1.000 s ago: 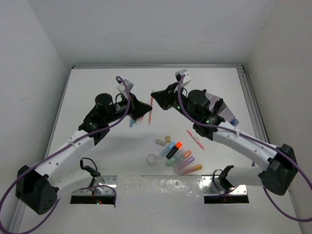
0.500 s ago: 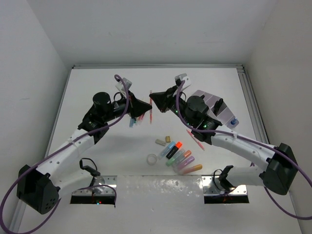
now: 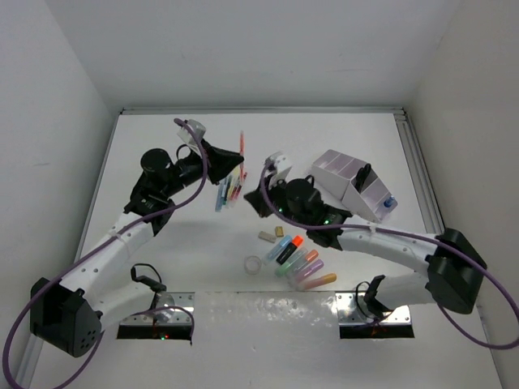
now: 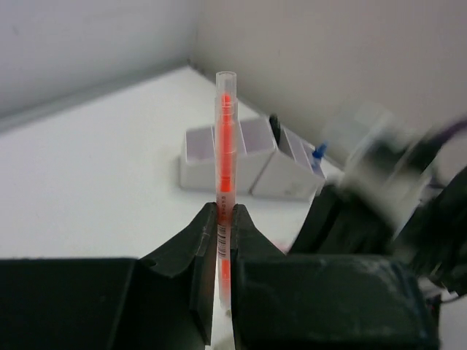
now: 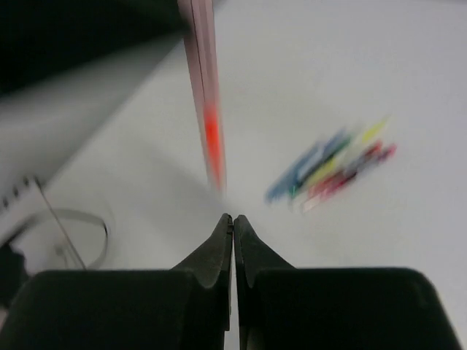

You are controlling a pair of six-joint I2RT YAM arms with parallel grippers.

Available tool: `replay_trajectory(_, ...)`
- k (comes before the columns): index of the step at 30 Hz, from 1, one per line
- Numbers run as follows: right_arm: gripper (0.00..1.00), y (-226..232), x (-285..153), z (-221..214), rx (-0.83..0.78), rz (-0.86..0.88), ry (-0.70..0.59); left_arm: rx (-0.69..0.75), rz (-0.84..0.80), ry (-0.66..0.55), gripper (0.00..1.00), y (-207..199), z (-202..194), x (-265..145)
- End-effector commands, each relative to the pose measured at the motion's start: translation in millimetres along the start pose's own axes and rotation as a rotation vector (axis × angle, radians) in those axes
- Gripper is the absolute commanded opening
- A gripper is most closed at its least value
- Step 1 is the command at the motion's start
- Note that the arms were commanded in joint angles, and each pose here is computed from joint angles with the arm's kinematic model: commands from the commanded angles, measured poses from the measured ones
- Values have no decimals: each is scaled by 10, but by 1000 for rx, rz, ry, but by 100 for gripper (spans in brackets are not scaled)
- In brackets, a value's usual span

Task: Sort the stationery into containers
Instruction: Close the pen cap on the pen.

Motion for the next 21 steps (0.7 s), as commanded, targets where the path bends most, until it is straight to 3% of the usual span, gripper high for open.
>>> replay_trajectory(1,0,201,-111,-817,-25,72,275,179,-111,-219,0,-376,645,-10)
replay_trajectory(7,0,190,-152,-941,-3,43,276,184,-121,-222,0,-381,657,25)
replay_trajectory(21,0,16,-209,-717,-35,-15,216,194,-74,-171,0,-267,531,21)
Point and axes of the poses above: each gripper's point midway between its finger pads, its own x axis out along the fingers, its own y axis along the line the jaws close on, z = x × y, the point moved 2 cm from there along -x, back along the fingers, and after that the axes turned 15 degrees about -x, right-handed, at the moved point
